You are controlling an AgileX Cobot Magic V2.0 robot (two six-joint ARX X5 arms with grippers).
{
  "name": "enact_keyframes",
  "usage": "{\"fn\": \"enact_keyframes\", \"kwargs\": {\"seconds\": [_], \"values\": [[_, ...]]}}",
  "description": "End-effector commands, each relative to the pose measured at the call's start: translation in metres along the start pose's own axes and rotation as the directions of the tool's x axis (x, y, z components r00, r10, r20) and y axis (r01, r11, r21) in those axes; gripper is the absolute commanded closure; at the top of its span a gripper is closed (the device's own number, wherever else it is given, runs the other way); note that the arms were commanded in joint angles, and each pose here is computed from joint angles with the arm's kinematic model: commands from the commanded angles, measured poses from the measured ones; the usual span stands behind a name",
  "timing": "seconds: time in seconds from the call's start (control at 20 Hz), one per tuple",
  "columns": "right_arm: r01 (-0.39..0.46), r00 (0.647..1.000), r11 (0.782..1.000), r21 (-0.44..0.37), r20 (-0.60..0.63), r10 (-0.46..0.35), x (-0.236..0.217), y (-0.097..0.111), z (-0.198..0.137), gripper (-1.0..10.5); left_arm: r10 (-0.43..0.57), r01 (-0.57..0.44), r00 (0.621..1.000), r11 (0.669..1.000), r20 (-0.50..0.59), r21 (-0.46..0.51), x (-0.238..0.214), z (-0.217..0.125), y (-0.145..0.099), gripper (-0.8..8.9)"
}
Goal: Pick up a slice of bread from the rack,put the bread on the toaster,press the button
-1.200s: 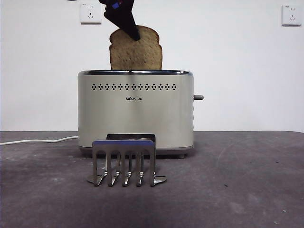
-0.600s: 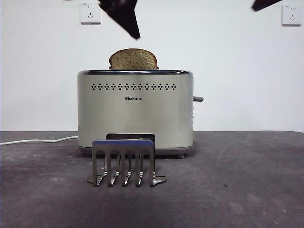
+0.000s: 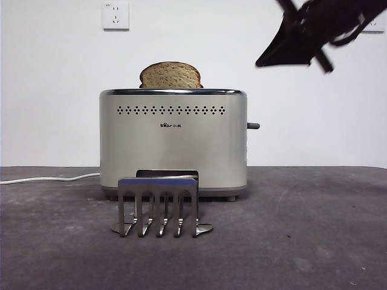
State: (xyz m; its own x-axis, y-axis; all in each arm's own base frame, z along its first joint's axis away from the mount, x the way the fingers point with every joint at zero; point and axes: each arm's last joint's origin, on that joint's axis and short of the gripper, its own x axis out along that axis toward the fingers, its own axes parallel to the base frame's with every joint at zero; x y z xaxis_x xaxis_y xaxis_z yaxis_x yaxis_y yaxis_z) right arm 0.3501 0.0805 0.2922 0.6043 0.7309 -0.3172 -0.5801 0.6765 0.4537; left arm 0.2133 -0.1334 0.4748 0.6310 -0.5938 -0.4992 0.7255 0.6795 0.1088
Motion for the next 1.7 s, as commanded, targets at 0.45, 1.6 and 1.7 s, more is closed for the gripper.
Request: {"fn": "enact_keyframes", "kwargs": {"seconds": [0.45, 1.6, 1.7], "values": [[0.011, 1.0, 0.982, 0.186, 0.012, -0.013, 0.043, -0.061, -0.027, 9.6, -0.119, 0.121, 0.992, 0.991, 0.04, -0.057, -0.034, -0.005, -0.016, 4.6], [0.115, 0.98, 0.949, 0.295, -0.192, -0.059, 0.08, -0.108, -0.092, 9.6, -0.122, 0.122, 0.992, 0.99, 0.013, -0.069, -0.035, -0.008, -0.016, 4.59], [0.122, 0.977, 0.945, 0.303, -0.207, -0.06, 0.082, -0.11, -0.096, 9.6, -0.121, 0.122, 0.993, 0.99, 0.014, -0.069, -0.035, -0.008, -0.016, 4.6]]}}
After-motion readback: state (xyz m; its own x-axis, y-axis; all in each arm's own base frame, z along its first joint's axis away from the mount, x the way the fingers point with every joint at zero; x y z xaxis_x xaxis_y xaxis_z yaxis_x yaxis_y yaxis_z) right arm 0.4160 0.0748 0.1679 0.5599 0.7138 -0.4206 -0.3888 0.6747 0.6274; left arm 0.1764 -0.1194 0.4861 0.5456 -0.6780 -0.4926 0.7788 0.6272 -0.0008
